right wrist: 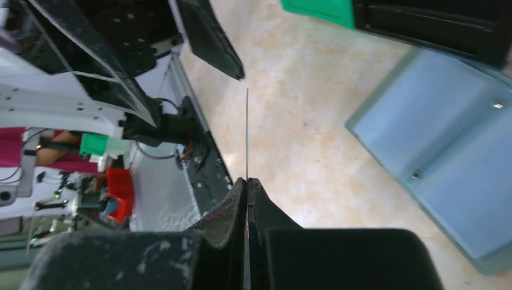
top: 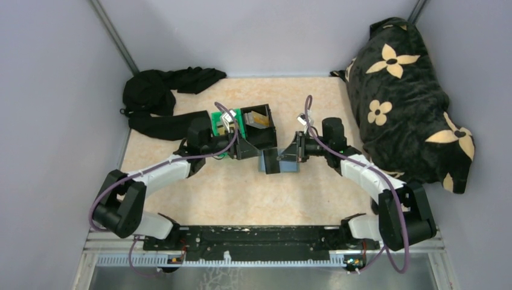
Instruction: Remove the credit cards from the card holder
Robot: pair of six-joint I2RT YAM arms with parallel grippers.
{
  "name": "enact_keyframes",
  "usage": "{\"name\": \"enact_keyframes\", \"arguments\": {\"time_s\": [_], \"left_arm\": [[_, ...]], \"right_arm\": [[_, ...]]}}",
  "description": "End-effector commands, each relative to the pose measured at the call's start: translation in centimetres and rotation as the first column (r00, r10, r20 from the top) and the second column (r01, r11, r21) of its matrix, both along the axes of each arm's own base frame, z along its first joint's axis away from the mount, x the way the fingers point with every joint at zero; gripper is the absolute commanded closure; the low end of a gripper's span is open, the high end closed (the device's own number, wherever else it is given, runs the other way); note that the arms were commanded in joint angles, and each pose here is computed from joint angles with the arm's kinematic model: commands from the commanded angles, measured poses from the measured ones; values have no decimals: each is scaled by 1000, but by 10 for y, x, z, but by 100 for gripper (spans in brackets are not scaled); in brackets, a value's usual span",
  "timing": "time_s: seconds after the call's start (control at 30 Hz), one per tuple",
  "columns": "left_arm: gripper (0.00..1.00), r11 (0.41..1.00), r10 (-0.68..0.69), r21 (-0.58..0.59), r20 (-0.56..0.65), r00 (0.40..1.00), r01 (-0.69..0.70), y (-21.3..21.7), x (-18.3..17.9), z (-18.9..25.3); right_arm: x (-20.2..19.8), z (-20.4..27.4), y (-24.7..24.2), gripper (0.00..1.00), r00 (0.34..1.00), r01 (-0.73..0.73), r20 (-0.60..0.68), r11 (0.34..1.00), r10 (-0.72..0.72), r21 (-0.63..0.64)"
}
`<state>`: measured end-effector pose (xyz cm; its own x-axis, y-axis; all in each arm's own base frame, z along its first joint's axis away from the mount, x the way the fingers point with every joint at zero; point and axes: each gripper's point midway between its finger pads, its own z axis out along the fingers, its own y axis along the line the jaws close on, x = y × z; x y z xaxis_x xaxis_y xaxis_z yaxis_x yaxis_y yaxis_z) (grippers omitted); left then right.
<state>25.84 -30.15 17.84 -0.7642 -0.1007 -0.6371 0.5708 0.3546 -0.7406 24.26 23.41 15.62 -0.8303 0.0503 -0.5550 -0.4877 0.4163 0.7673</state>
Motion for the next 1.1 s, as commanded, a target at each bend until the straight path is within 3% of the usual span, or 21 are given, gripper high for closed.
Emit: {"name": "enact_keyframes", "arguments": {"time_s": [0.0, 0.37, 0.53, 0.7, 0.73, 0.87, 1.07], "left_arm": [[30, 971, -187, -141, 57, 981, 194, -9, -28, 16], [34, 919, -348, -175, 62, 935, 354, -25, -59, 19], [60, 917, -356, -169, 59, 933, 361, -26, -62, 19], [96, 935, -322, -142, 47, 946, 325, -25, -57, 15], [100, 937, -316, -137, 48, 947, 320, -25, -56, 14], [100, 948, -284, -132, 58, 957, 289, -24, -51, 17], [100, 984, -116, -125, 84, 990, 125, -11, -25, 34]], "right_arm": [[-27, 35, 19, 100, 983, -175, 86, 977, 165, 126], [-54, 40, 38, 100, 954, -295, 95, 946, 284, 133], [-53, 37, 38, 100, 957, -286, 92, 950, 276, 125], [-52, 37, 38, 100, 958, -283, 92, 951, 273, 122], [-51, 36, 38, 100, 958, -282, 91, 952, 272, 120], [-46, 34, 38, 100, 966, -252, 90, 962, 243, 105], [-15, 24, 25, 75, 994, -49, 99, 999, 48, 14]]}}
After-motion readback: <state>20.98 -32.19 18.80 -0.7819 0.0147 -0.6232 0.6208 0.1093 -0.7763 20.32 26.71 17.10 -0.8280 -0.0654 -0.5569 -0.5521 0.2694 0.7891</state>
